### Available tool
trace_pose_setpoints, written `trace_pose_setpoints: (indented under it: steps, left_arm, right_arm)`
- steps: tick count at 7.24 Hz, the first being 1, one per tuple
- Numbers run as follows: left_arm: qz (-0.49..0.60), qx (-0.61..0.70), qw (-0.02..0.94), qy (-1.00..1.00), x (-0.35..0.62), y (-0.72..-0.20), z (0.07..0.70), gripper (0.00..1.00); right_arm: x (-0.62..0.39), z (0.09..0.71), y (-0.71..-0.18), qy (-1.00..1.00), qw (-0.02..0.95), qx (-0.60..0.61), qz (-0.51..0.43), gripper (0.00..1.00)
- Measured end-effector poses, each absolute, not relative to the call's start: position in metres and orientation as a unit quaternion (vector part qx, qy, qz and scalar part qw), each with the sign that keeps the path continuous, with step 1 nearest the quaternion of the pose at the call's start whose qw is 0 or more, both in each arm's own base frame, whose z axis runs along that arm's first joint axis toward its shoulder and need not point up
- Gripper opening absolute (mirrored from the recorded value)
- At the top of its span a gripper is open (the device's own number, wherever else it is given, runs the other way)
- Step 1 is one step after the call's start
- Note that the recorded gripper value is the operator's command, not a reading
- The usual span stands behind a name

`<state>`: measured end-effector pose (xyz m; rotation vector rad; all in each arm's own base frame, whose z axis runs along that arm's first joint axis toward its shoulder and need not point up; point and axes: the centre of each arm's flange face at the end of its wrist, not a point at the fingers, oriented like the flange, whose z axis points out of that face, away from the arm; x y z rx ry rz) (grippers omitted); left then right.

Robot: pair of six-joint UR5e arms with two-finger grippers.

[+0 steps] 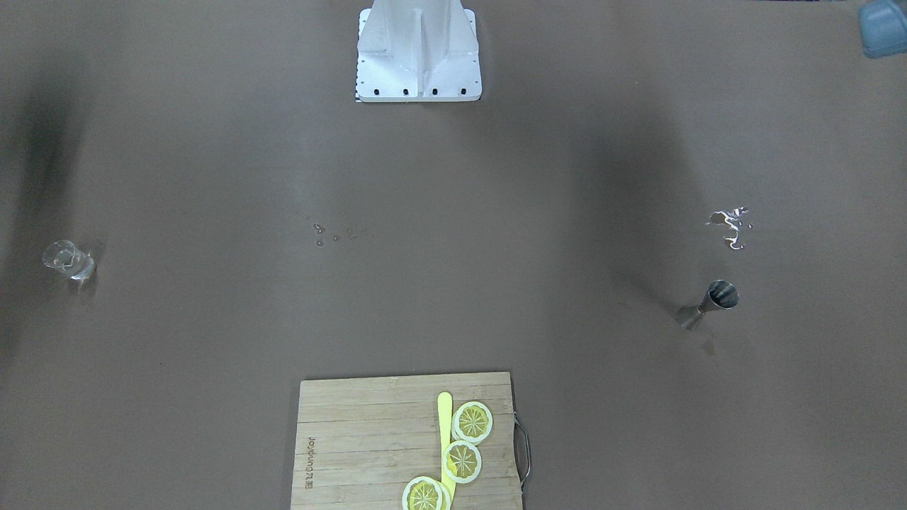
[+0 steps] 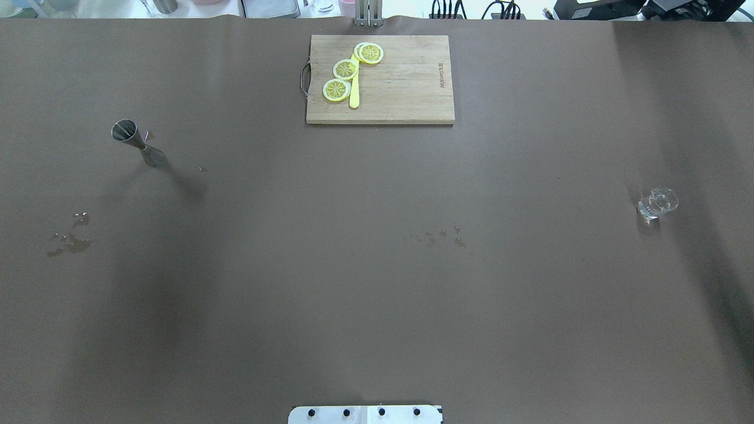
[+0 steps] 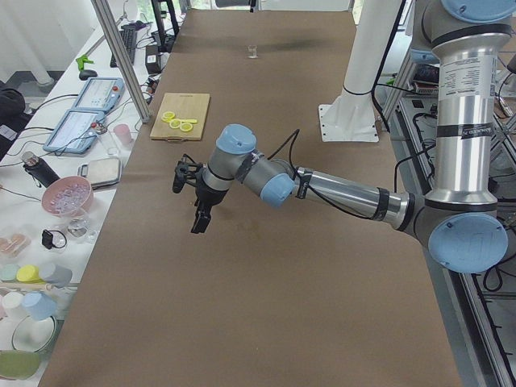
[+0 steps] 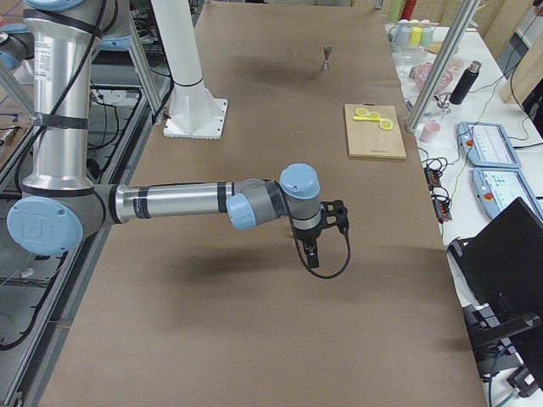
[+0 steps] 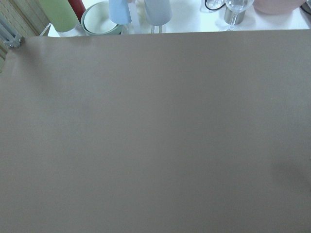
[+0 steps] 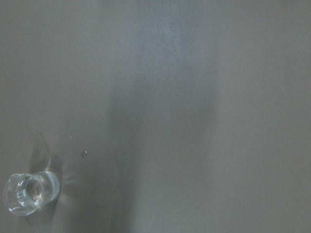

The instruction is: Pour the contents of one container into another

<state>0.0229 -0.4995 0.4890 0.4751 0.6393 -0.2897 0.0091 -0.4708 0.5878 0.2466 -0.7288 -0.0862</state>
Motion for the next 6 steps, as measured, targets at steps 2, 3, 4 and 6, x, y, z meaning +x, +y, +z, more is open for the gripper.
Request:
trace_pose_setpoints:
  steps: [2,3,4,6]
  left_arm:
    - [-0.182,0.265,0.899,0.296,0.057,-0.498,0.466,0.98]
    - [-0.204,0.282,0.89,0.293,0.074,-0.498,0.458,0.98]
    - [-0.231,0.296,0.879,0.295,0.099,-0.497,0.451,0.98]
    - [-0.278,0.336,0.856,0.277,0.154,-0.488,0.442,0.98]
  right_arm:
    - [0.006,0.59,-0.457,-0.364,0.918,0.145,-0.062,1.0]
    - [0.004,0.599,-0.441,-0.37,0.913,0.154,-0.073,1.0]
    - [0.002,0.61,-0.419,-0.378,0.907,0.165,-0.087,1.0]
    - [0.0,0.618,-0.391,-0.386,0.894,0.197,-0.116,1.0]
